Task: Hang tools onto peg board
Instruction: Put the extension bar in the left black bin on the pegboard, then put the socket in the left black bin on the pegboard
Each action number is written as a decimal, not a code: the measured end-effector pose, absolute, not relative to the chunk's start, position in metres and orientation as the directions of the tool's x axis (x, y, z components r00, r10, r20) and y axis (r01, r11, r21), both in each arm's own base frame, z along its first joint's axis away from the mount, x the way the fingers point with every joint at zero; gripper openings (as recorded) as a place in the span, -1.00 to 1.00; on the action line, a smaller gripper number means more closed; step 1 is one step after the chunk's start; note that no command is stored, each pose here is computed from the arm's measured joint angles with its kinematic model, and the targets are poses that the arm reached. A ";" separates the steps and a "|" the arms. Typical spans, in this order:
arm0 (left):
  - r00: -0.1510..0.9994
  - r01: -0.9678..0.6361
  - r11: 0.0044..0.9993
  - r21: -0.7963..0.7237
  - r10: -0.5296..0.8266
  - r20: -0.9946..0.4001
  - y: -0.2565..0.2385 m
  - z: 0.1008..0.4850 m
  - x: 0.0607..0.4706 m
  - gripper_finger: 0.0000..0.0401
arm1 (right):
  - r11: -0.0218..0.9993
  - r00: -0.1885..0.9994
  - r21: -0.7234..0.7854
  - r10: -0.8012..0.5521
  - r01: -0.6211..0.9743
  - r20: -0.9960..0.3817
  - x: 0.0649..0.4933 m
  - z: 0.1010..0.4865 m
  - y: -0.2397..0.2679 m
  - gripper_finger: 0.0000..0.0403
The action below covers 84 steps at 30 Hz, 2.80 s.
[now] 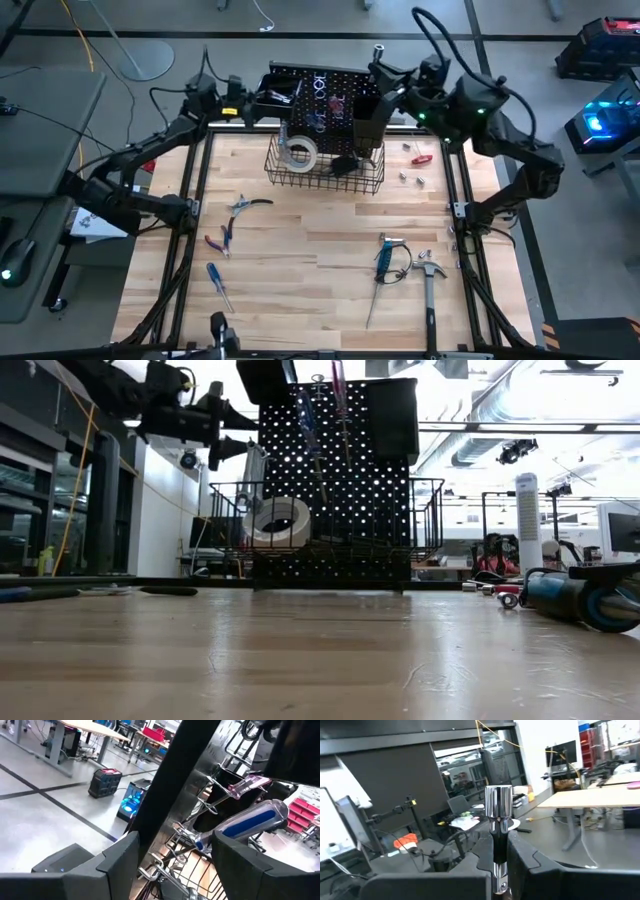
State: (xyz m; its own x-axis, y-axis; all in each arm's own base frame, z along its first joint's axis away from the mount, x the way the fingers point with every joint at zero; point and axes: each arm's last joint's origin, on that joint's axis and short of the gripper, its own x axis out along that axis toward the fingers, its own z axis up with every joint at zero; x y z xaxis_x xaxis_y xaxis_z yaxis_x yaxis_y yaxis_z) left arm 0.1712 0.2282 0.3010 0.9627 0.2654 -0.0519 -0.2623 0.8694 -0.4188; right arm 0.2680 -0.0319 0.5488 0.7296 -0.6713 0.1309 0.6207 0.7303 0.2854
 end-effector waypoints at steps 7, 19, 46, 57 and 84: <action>0.947 -0.311 0.853 -0.419 0.315 -0.062 0.231 0.298 0.172 0.16 | 0.802 0.817 0.393 -0.548 0.450 0.182 0.323 0.527 -0.066 -0.95; 0.950 -0.300 0.854 -0.426 0.308 -0.052 0.229 0.299 0.176 0.16 | 0.823 0.852 0.437 -0.484 0.364 0.200 0.408 0.464 -0.105 -0.95; 0.952 -0.294 0.862 -0.414 0.303 -0.046 0.228 0.300 0.177 0.16 | 0.864 0.846 0.239 -0.491 0.443 0.207 0.359 0.505 -0.084 0.26; 0.952 -0.295 0.860 -0.416 0.302 -0.050 0.228 0.299 0.177 0.16 | 0.541 0.567 0.199 -0.692 0.817 -0.446 0.251 0.474 -0.001 0.26; 0.952 -0.291 0.850 -0.439 0.302 -0.048 0.228 0.300 0.177 0.16 | 0.104 -0.177 -0.181 -0.044 0.978 -0.983 0.220 0.183 0.024 0.26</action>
State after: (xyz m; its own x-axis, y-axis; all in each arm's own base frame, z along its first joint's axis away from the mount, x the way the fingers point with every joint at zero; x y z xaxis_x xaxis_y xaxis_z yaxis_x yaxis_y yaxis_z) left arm 0.1765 0.2282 0.2998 0.9522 0.3018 -0.0478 -0.2914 0.8499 -0.4390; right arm 0.2198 0.0235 0.1829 -0.1771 -0.0444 -0.9832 0.9780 0.1040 -0.1809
